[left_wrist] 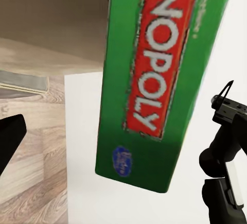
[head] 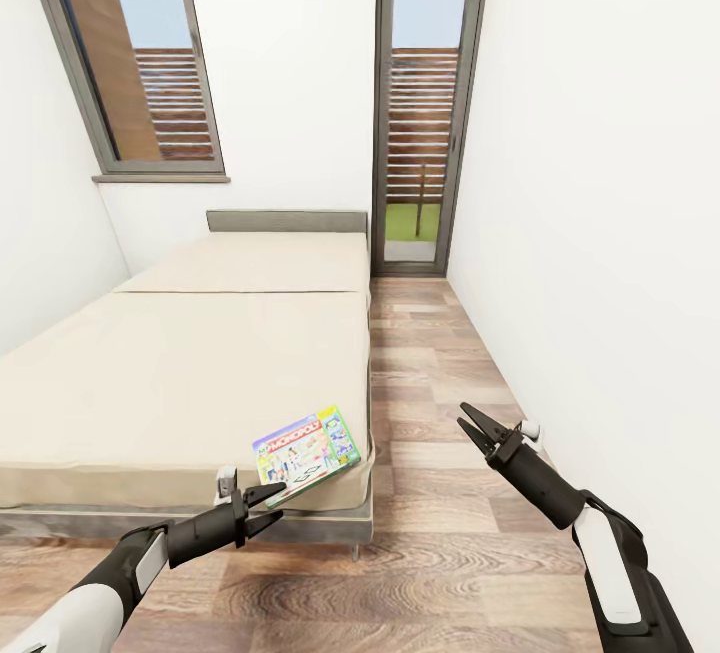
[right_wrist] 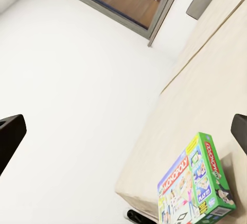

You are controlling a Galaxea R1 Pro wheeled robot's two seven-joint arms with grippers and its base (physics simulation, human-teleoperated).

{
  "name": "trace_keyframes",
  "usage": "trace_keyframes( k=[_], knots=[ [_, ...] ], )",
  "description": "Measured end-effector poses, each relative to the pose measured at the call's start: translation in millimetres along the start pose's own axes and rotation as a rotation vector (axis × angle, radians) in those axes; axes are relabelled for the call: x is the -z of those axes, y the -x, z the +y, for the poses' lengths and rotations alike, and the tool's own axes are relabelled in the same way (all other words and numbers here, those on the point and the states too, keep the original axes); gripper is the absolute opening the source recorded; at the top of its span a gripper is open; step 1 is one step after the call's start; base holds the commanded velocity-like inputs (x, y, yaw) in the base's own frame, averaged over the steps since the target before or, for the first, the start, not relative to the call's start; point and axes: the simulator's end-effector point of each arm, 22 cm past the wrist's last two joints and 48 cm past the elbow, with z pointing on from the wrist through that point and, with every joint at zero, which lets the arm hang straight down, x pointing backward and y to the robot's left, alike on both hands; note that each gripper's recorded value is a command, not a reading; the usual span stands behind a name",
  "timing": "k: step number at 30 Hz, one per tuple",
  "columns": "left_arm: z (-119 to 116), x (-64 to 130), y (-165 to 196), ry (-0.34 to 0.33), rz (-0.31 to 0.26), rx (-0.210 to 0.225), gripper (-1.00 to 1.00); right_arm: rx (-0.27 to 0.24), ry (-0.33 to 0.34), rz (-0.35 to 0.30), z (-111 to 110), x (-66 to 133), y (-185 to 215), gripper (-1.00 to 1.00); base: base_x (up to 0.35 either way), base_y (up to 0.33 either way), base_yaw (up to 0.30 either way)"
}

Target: Put all the toys in the child's room - the three board games (two on the bed and one on the table), the two jigsaw puzzles on the table, and the tennis ball on the table - inside the toy box on the table in the child's room.

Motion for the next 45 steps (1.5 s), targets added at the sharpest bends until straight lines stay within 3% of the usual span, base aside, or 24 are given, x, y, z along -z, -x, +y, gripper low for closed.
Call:
trace_keyframes(
  k=[45],
  knots=[
    [0.2,0.6,0.4,0.000,-0.001,0.000,1.00,0.000,0.000,-0.001,-0.1,0.3,0.3,1.00,0.014,0.000,0.000]
  ],
)
